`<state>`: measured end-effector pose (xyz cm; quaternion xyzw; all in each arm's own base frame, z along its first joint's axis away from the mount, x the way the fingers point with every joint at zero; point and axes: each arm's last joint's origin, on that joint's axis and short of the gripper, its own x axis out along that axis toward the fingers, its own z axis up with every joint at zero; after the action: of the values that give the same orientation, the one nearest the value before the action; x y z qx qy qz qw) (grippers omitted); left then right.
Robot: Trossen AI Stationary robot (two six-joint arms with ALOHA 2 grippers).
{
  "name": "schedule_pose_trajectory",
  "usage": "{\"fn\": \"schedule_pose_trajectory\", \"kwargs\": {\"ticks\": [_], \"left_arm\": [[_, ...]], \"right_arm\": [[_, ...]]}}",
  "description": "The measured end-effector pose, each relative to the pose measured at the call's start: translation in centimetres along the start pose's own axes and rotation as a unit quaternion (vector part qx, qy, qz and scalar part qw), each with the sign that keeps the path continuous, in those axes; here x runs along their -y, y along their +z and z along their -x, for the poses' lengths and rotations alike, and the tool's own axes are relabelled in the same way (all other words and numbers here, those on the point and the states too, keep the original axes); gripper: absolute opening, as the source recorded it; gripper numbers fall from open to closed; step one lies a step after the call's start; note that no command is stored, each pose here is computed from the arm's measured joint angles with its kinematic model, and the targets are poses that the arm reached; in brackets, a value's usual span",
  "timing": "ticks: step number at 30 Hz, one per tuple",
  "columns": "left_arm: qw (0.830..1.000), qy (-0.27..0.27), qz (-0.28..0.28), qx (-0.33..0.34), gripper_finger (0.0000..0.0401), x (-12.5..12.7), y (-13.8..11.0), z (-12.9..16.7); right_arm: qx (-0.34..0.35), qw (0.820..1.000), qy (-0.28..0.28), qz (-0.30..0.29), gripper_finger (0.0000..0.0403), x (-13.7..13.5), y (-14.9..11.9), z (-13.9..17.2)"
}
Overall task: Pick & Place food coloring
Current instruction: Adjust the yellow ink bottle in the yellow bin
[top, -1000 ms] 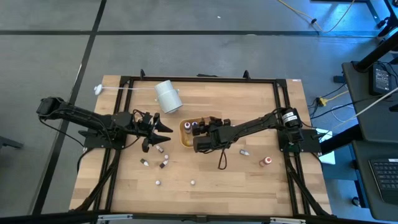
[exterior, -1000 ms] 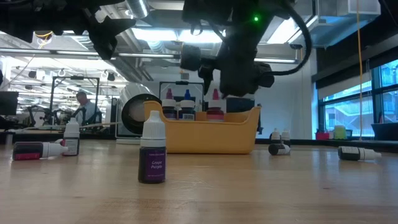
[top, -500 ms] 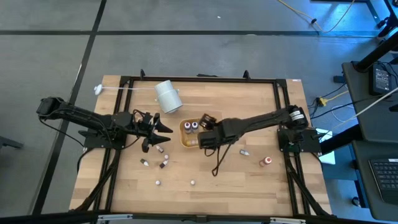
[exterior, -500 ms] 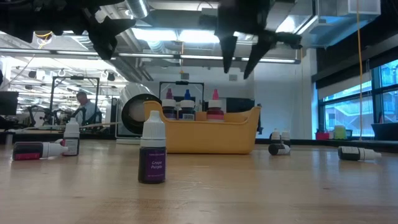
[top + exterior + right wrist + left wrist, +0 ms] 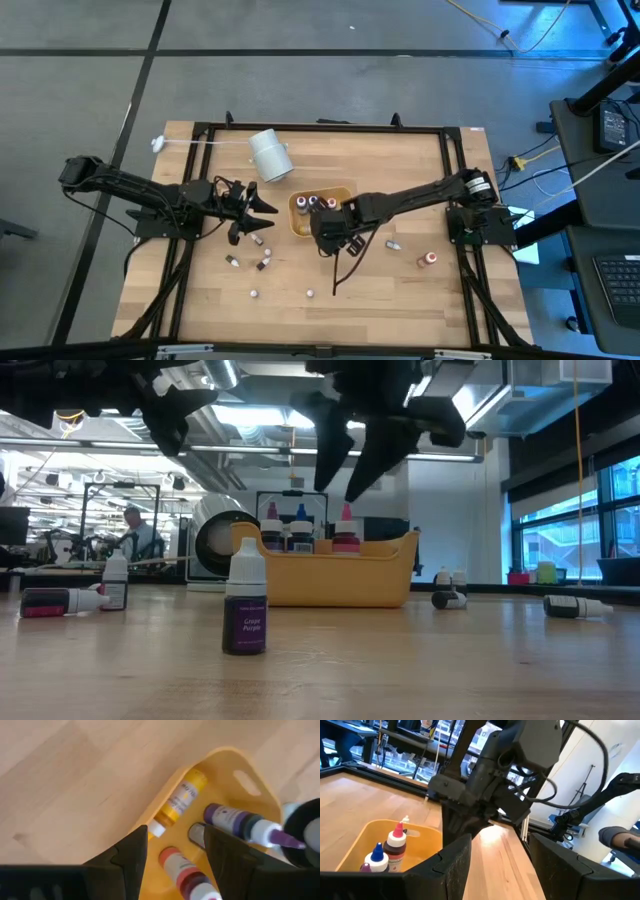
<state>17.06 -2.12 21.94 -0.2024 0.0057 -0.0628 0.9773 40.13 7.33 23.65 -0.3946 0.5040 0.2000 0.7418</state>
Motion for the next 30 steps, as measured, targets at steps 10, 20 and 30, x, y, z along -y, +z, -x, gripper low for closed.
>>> {"fn": "schedule_pose_trajectory", "kwargs": {"ticks": [10,20,30], "left_arm": [[1.000,0.001,0.000,-0.002,0.0196,0.0,0.0,0.0],[1.000,0.002,-0.001,-0.002,0.0196,0.0,0.0,0.0],[1.000,0.002,-0.001,-0.002,0.0196,0.0,0.0,0.0]], "right_arm": [[0.030,0.999,0.024,-0.023,0.0196,-0.9,-0.2,-1.5],[0.037,0.994,0.051,-0.089,0.0194,-1.3,-0.9,-2.6],[0.015,0.980,0.004,-0.199,0.0175,1.2,-3.0,-3.4]]}}
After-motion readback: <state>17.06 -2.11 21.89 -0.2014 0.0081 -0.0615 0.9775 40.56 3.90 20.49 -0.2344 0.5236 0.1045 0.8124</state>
